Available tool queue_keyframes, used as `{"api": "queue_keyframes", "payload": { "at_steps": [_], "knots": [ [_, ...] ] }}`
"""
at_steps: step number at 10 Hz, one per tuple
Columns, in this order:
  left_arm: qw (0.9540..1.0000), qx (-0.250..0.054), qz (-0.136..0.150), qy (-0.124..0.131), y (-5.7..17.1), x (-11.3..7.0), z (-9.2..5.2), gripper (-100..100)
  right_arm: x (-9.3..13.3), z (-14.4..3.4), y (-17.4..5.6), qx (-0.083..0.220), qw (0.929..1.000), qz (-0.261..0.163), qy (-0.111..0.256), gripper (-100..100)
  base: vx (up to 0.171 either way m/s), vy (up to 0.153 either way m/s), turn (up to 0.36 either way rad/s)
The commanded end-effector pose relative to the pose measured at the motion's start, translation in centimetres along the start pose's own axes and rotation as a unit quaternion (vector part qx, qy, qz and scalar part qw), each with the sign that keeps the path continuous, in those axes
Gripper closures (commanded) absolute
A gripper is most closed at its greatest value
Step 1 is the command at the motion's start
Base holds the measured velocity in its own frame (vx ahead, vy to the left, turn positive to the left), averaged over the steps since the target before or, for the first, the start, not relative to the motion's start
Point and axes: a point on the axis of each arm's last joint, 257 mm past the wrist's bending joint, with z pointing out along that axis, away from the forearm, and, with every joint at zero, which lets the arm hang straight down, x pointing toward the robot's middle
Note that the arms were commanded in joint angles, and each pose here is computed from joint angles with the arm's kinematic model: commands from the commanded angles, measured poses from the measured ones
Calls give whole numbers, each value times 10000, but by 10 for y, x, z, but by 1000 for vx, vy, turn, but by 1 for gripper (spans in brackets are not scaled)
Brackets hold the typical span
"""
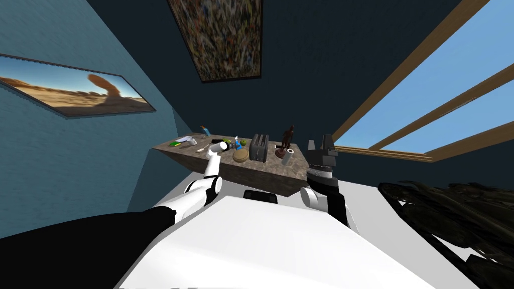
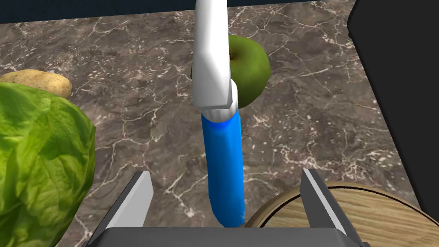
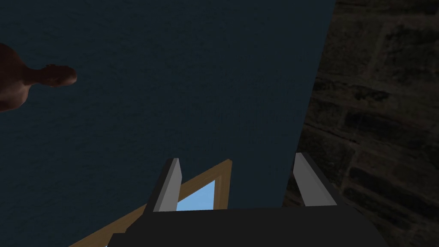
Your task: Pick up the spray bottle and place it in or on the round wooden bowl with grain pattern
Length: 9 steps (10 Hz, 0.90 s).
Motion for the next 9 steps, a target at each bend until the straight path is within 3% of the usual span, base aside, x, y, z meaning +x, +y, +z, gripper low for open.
{"api": "queue_keyframes", "payload": {
  "at_steps": [1, 2, 3, 4, 9],
  "knots": [
    [9998, -31, -135, -121, -4, -3, 0, -100, 0, 0, 0, 0, 10000, 0, 0, 0, 27, -27, 8],
    [9999, -19, -82, -73, -2, -2, 0, -100, 0, 0, 0, 0, 10000, 0, 0, 0, 11, -12, 3],
    [9999, -25, -97, -89, -2, -2, 0, 0, 0, 0, 0, 0, 10000, 0, 0, 0, 0, 0, 0],
    [9996, 136, -213, -93, -10, -2, 5, -100, 0, 0, 0, 0, 10000, 0, 0, 0, -41, 68, -258],
    [9975, 513, -473, -98, -26, -1, 17, -100, 0, 0, 0, 0, 10000, -1, 1, 0, -78, 94, -197]
  ]
}}
